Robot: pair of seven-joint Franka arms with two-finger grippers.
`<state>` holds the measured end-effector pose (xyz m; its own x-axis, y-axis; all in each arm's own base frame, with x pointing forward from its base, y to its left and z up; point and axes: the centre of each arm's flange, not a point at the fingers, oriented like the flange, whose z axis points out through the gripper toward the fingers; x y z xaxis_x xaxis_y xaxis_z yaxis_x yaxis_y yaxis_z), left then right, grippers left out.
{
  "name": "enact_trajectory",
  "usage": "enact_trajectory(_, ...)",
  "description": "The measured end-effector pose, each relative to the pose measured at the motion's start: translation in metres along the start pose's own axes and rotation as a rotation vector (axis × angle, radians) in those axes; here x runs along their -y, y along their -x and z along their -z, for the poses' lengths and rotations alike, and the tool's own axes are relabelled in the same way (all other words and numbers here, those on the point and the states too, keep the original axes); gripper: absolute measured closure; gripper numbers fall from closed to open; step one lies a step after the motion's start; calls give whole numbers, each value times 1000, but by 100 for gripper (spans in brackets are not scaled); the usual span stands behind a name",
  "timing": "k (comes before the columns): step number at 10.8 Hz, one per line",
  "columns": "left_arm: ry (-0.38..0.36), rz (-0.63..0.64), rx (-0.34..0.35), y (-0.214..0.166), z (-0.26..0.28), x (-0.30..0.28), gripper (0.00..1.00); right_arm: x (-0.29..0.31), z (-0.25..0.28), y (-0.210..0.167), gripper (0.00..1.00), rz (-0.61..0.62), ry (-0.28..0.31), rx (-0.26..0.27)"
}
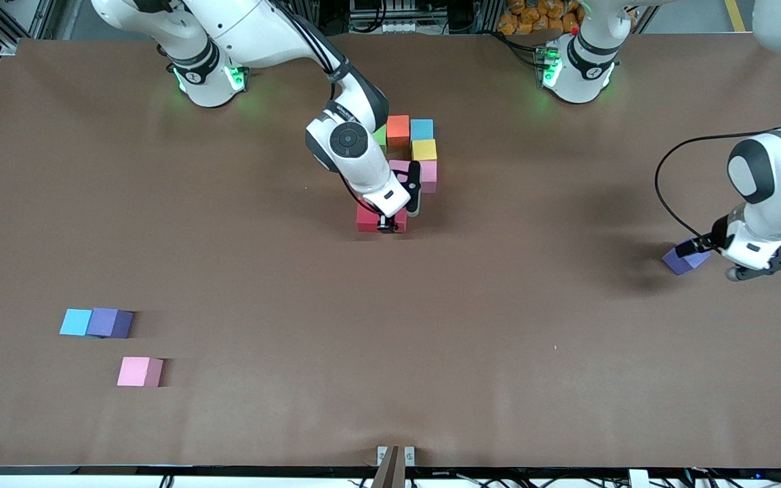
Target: Form number 2 with 11 blocks
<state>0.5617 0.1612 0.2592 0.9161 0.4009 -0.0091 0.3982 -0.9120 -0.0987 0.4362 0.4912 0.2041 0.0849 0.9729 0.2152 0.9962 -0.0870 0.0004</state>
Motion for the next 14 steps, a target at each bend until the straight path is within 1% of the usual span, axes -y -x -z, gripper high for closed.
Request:
enact_trajectory(1, -4, 54, 0, -3, -6, 5, 0, 0, -1, 1, 40, 0, 0, 0)
enact_trajectory(2, -7, 83, 4, -4, -11, 7, 0, 1, -3, 2, 40, -1, 1, -1)
enact_trajectory(4, -8, 114, 7, -5, -16, 11, 0, 2, -7, 4, 40, -2, 3, -2)
enact_trajectory(9, 32, 186, -7, -9, -21, 21, 0, 1, -9, 4, 39, -16, 6, -4)
enact_trajectory(10, 39, 197, -7, -9, -24, 21, 0, 1, -9, 5, 30, -27, 5, -4)
enact_trajectory(12, 55, 228, 1, -8, -30, 24, 0, 1, -10, 5, 2, -41, 5, -2)
enact_trajectory(13, 69, 249, 5, -8, -32, 25, 0, 0, -9, 6, 0, -45, 7, -3)
enact_trajectory(14, 77, 259, 9, -8, -33, 25, 0, -2, -8, 6, 0, -47, 8, -4)
